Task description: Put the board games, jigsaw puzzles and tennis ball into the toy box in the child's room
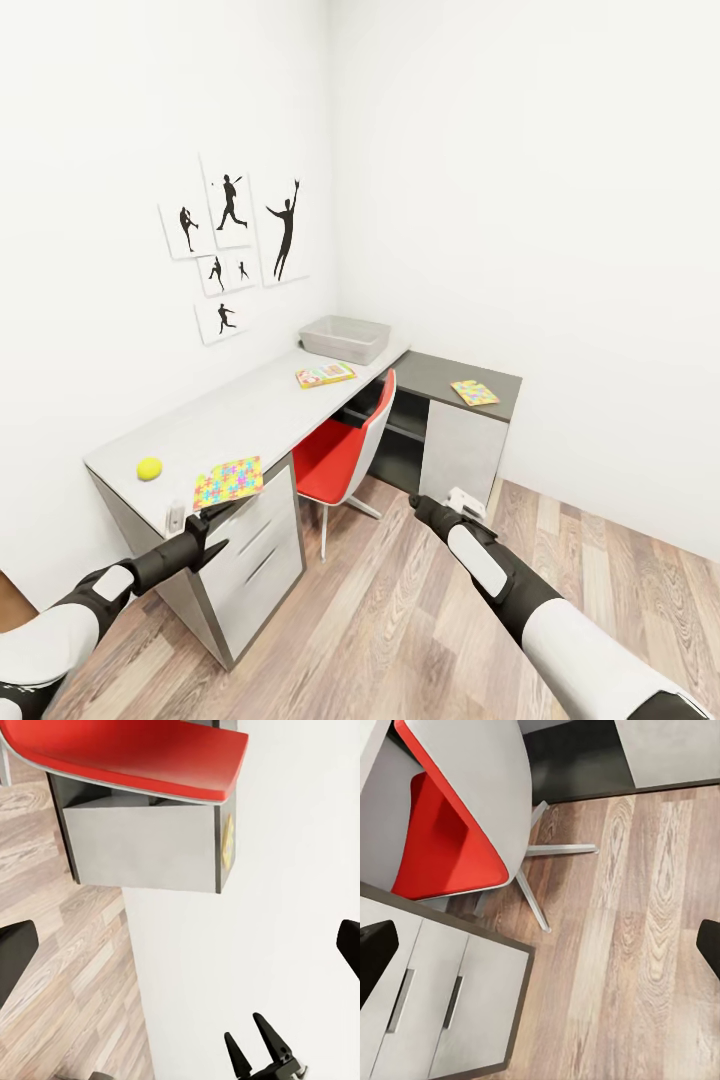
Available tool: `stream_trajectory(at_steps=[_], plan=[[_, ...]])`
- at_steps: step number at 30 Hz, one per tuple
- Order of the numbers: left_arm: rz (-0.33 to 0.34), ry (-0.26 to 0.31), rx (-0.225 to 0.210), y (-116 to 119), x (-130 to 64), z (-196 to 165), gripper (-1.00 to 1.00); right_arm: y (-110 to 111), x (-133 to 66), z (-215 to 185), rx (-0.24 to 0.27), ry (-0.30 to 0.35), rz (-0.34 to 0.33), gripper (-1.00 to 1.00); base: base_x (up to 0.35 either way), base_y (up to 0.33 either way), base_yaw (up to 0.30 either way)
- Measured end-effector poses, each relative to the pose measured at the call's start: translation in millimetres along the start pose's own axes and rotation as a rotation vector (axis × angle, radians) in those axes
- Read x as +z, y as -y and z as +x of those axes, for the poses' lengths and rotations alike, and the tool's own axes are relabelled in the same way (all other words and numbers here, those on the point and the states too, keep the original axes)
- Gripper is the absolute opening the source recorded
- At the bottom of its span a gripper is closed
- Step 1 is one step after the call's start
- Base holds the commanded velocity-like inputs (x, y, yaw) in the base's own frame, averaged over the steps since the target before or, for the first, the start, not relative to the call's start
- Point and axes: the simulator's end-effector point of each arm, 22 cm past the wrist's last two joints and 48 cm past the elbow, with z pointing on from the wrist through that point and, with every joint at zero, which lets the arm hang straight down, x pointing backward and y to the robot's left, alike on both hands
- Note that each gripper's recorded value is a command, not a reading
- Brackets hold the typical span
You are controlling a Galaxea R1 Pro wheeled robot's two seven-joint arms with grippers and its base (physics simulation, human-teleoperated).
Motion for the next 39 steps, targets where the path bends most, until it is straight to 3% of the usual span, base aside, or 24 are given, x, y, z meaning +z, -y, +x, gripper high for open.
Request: stream_trajectory(at_steps=[6,18,39], plan=[[0.006,0.002,0.000,1,-0.3,-1,1.00,0,0.0,0,0.000,0.000,0.000,1.00,0.000,0.000,0.000],[0.107,-0.001,-0.003,23,-3.6,-2,1.00,0,-0.1,0,0.000,0.001,0.000,1.00,0.006,0.000,0.000],[0.128,0.000,-0.006,28,-4.2,-2,1.00,0,0.1,0,-0.001,-0.001,0.001,1.00,0.069,-0.072,0.000]])
